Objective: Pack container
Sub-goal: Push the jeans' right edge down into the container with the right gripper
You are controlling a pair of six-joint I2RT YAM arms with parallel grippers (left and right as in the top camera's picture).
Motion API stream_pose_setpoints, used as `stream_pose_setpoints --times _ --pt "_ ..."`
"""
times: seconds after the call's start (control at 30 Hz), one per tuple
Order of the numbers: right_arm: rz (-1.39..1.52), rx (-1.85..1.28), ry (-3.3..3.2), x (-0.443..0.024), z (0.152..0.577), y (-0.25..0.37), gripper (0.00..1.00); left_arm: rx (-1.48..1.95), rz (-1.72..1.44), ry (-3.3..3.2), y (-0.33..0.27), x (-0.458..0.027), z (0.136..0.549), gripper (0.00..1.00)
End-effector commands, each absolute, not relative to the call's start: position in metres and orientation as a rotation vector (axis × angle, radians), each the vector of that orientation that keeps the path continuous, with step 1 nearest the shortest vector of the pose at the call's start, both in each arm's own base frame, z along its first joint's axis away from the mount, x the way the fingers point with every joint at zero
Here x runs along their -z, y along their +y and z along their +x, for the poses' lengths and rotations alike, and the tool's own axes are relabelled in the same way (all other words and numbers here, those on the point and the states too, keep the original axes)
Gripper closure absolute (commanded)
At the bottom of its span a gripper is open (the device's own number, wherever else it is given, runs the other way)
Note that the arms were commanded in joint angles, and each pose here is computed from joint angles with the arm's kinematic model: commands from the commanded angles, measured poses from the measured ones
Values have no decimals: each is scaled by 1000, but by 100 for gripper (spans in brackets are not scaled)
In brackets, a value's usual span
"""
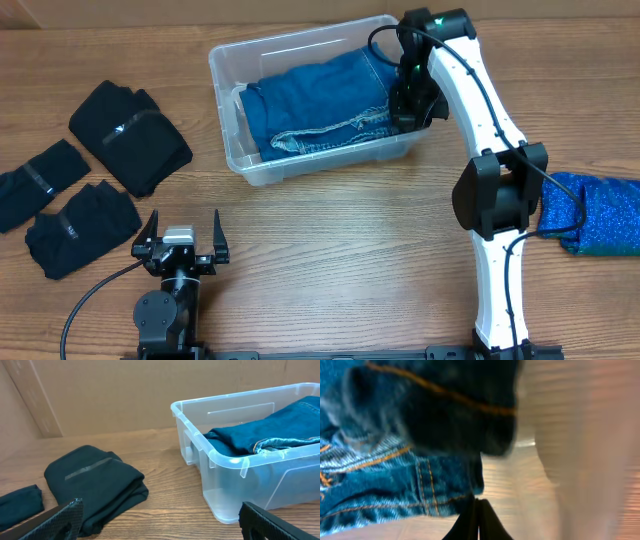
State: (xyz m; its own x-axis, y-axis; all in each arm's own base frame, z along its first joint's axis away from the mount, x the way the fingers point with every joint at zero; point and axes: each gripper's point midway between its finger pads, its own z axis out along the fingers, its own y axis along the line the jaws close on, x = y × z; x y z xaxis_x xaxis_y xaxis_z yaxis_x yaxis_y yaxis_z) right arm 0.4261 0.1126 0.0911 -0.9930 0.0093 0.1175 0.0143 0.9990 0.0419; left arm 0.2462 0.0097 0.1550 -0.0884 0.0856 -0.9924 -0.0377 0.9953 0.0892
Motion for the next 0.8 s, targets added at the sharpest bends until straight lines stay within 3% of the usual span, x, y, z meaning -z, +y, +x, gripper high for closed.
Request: stream_pose_setpoints --times 0.0,0.43,0.77 --pt "-27 81 -3042 -118 412 111 96 -116 51 1646 9 -156 246 0" --pt "-59 201 -3097 -157 400 121 96 -116 51 1645 9 -157 246 0" --pt "-31 71 -2967 -127 365 116 96 -116 51 1646 9 -156 246 0"
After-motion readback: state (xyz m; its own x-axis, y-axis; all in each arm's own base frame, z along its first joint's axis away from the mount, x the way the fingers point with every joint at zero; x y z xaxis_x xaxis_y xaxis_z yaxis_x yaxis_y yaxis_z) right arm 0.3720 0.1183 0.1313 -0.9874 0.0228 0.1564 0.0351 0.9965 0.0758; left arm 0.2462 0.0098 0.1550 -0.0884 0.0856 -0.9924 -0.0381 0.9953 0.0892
